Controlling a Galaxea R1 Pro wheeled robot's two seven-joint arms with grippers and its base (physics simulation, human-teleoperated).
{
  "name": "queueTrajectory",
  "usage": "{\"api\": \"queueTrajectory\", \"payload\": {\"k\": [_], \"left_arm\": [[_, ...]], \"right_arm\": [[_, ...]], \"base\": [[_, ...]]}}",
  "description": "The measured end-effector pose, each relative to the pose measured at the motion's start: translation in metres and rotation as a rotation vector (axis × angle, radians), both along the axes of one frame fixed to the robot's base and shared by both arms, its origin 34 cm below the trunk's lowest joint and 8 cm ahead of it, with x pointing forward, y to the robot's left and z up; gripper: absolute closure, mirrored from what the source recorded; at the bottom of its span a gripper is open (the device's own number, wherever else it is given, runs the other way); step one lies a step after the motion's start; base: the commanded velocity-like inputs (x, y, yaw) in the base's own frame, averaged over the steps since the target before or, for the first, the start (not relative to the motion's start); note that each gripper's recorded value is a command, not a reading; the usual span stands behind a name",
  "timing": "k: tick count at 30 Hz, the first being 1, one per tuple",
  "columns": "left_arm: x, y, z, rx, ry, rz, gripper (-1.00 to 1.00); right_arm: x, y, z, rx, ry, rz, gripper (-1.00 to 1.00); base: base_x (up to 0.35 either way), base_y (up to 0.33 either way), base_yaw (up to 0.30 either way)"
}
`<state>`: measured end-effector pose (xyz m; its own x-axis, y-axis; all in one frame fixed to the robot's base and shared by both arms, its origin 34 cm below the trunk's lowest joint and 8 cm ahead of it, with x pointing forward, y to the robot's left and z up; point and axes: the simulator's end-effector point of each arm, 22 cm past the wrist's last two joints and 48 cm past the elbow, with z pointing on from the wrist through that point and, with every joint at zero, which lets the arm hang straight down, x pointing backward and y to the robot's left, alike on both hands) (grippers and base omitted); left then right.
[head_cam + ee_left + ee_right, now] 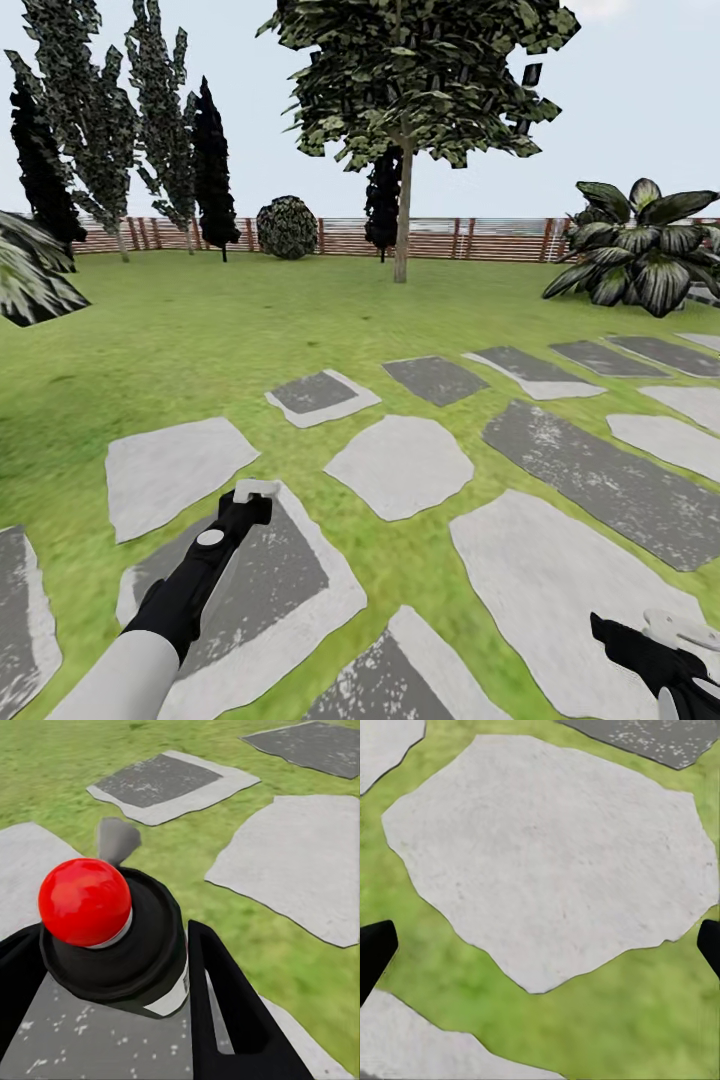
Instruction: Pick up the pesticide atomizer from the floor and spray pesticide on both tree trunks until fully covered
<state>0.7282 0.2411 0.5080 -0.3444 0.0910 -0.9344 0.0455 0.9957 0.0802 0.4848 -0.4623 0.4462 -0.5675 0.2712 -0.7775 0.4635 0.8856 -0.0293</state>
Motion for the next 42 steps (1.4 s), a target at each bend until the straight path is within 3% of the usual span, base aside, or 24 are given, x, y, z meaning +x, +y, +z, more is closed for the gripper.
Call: {"api": "queueTrajectory", "payload": {"k": [42], "left_arm": [[0.0000, 0.0003, 0.0000, 0.000, 0.000, 0.001, 1.00]], "right_arm": [[0.0001, 0.0002, 0.0000, 0.001, -0.001, 0.000, -1.00]], "base": [[0.329, 0.000, 0.000]]}}
